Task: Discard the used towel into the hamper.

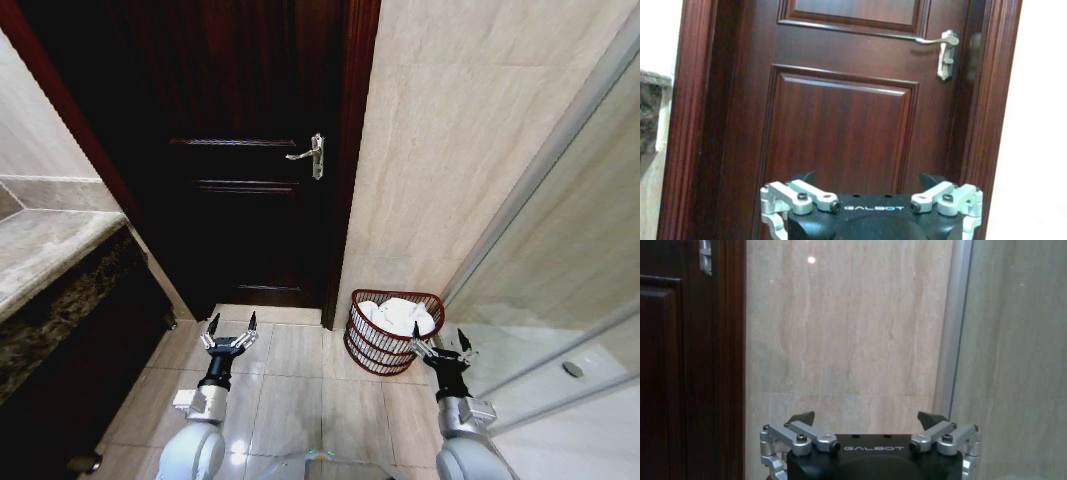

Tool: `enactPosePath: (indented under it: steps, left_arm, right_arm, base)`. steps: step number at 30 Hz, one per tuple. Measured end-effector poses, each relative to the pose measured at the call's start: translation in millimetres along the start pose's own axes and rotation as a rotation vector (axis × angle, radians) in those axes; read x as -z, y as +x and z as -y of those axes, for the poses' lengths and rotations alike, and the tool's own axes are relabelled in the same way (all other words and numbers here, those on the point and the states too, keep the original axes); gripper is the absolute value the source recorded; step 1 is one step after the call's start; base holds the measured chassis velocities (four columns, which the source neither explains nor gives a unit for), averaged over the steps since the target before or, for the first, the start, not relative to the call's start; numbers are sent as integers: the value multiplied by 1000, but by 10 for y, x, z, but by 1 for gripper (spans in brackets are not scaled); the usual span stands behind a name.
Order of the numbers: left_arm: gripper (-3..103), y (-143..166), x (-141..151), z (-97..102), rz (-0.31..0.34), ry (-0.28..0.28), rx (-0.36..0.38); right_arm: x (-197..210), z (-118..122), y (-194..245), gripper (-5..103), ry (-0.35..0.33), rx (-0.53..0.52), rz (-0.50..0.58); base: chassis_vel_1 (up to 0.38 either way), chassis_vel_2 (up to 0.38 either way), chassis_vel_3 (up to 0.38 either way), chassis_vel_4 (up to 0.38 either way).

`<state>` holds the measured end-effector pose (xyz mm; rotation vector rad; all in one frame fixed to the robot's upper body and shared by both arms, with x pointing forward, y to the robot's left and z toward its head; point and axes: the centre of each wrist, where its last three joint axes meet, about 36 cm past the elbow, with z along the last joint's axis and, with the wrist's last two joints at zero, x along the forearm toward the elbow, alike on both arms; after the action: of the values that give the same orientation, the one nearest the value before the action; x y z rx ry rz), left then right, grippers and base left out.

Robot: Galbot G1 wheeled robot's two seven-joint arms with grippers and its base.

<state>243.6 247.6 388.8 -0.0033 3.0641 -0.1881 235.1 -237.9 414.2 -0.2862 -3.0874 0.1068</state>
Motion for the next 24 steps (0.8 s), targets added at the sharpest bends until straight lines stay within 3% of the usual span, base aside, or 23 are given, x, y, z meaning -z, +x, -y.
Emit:
enactPosePath:
  steps: [11, 24]
  left_arm:
    - [100, -32, 25, 54, -5, -47, 11]
    - [100, 21, 33, 58, -8, -53, 17]
  right_arm:
    - [27, 187, 25, 100, 25, 69, -14]
    - [-32, 147, 132, 100, 13, 87, -19]
  base:
    - [0, 0, 0, 0]
    - [0, 0, 0, 0]
